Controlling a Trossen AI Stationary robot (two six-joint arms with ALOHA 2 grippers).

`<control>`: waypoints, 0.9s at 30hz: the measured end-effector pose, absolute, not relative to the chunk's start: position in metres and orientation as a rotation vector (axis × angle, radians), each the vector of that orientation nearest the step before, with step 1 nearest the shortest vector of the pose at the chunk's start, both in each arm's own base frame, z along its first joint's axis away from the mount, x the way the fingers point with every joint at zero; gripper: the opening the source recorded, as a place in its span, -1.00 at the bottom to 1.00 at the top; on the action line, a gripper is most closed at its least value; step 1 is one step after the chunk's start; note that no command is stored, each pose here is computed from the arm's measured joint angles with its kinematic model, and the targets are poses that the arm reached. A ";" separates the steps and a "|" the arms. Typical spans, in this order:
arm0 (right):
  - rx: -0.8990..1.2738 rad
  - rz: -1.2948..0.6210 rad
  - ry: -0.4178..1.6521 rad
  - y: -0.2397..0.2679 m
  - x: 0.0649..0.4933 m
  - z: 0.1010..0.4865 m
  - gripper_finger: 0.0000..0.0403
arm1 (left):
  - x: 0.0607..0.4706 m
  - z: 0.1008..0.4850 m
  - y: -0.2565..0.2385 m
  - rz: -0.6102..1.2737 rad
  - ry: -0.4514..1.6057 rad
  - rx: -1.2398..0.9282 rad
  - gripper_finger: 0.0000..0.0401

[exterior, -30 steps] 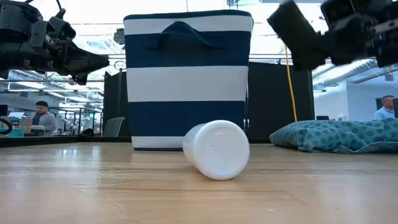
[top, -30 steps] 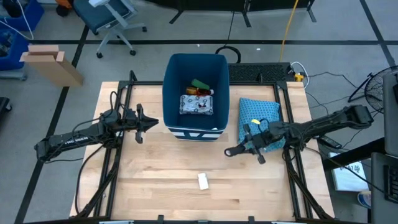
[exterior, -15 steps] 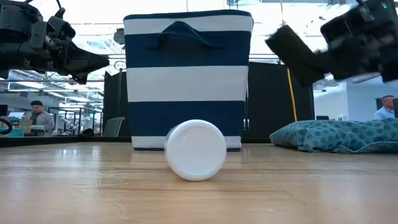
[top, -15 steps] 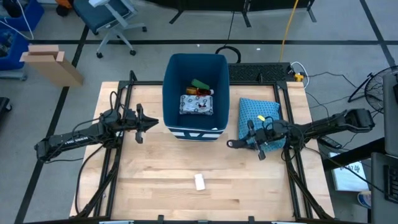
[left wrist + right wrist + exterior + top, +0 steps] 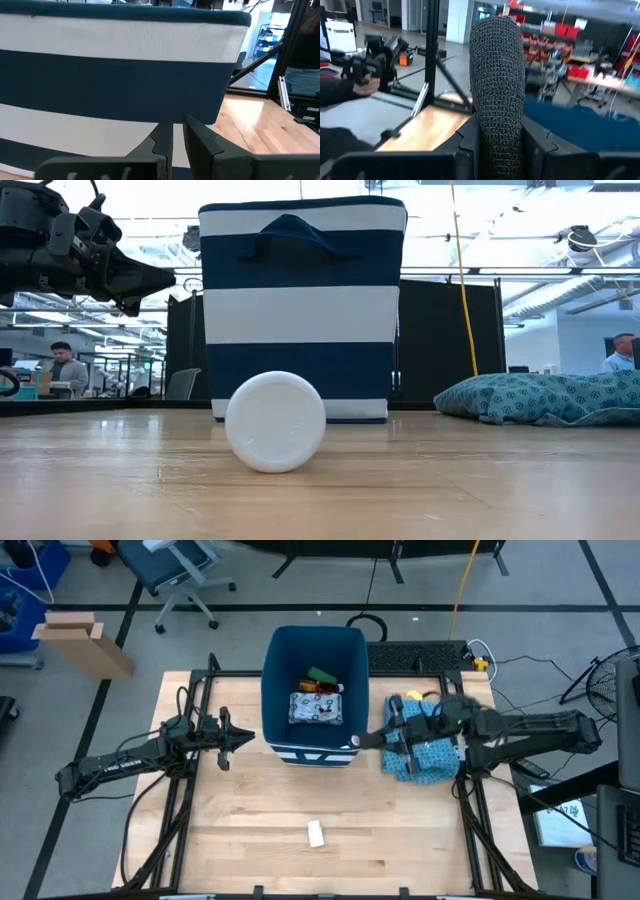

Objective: Pick & place medical supplies in basket/bin
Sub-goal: Put the black rolled bandage into the blue bin

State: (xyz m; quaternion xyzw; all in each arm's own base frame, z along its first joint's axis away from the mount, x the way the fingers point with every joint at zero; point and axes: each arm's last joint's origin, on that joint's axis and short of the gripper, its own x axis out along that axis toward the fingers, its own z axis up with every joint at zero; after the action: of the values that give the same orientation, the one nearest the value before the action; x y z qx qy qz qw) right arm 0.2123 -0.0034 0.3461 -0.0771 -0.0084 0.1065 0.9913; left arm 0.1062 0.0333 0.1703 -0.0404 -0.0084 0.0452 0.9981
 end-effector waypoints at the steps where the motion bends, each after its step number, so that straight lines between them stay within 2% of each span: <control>1: -0.157 0.198 -0.028 -0.007 0.215 0.361 -0.61 | 0.106 0.170 0.033 0.091 -0.016 -0.081 -0.77; 7: -0.144 0.112 0.083 -0.046 0.252 0.411 -0.62 | 0.106 0.170 0.033 0.091 -0.018 -0.079 -0.77; 14: -0.124 0.017 0.185 -0.116 0.306 0.424 -0.63 | 0.106 0.171 0.033 0.091 -0.020 -0.048 -0.77; 22: -0.158 -0.020 0.381 -0.174 0.361 0.388 -0.63 | 0.106 0.170 0.033 0.091 -0.015 -0.043 -0.77; 27: -0.221 -0.027 0.549 -0.192 0.388 0.346 -0.63 | 0.106 0.170 0.033 0.092 -0.014 -0.043 -0.77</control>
State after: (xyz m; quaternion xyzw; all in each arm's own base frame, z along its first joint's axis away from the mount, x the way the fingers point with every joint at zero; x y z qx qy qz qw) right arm 0.3879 -0.1919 0.3462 -0.1090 0.2704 -0.0132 0.9565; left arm 0.1062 0.0334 0.1702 -0.0214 -0.0071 0.0459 0.9987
